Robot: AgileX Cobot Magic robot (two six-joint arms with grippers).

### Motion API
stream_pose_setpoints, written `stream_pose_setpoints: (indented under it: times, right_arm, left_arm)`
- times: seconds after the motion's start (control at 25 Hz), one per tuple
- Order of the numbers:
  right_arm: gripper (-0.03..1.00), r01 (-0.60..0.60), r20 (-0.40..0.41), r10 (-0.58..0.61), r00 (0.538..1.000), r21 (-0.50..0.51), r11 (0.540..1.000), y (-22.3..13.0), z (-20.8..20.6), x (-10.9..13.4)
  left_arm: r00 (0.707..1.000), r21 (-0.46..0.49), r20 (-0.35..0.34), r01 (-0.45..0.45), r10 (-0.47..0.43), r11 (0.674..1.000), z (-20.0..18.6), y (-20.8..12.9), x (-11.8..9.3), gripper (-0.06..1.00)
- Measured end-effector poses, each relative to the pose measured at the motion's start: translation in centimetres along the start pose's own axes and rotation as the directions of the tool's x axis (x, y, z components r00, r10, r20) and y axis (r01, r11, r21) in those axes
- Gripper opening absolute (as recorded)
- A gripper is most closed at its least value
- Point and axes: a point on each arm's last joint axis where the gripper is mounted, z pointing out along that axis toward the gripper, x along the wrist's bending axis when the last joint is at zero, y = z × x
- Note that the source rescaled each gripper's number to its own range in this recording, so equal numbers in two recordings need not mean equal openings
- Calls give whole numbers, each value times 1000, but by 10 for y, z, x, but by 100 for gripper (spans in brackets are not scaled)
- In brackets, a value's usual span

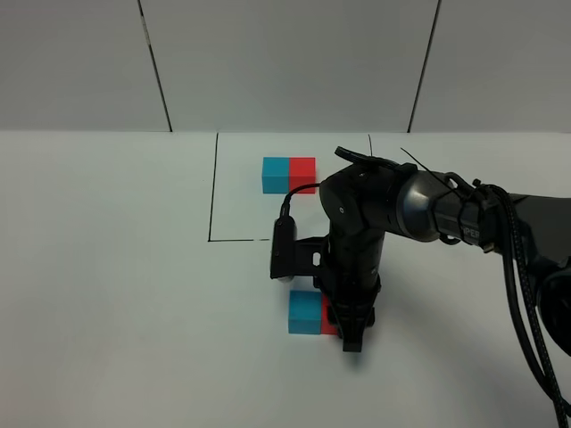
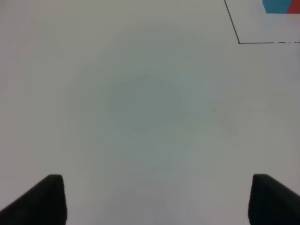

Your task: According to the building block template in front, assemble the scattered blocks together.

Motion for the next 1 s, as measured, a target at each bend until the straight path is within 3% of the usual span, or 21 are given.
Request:
stream_pose_setpoints:
  times: [0.08, 0.36, 0.4, 0.6, 0.72, 0.84, 1.0]
  right_arm:
    - [22, -2, 4, 2, 1000, -11, 1000, 1, 0, 0]
    - [95, -80, 37, 82, 996, -53, 995, 2, -32, 2]
    - [100, -101, 44, 104, 994, -62, 993, 1, -42, 3]
    - [100, -189, 87, 199, 976, -117, 975, -11, -102, 11]
    - [100, -291, 129, 321, 938, -212, 933, -25, -149, 17]
    - [100, -447, 164, 510, 844, -309, 840, -56, -183, 18]
    - [100, -641, 166, 764, 623, -450, 621, -126, -195, 22]
  left_arm:
    - [1000, 0, 0, 0, 0, 1000, 0, 0, 0, 79]
    - [1000, 0, 1, 0, 0, 1000, 0, 0, 0, 79]
    - [1000, 0, 1, 0, 0, 1000, 0, 0, 0, 79]
    - [1000, 0, 1, 0, 0, 1000, 0, 0, 0, 79]
    - [1000, 0, 1, 0, 0, 1000, 0, 0, 0, 79]
    - [1000, 0, 1, 0, 0, 1000, 0, 0, 0, 79]
    - [1000, 0, 1, 0, 0, 1000, 0, 0, 0, 79]
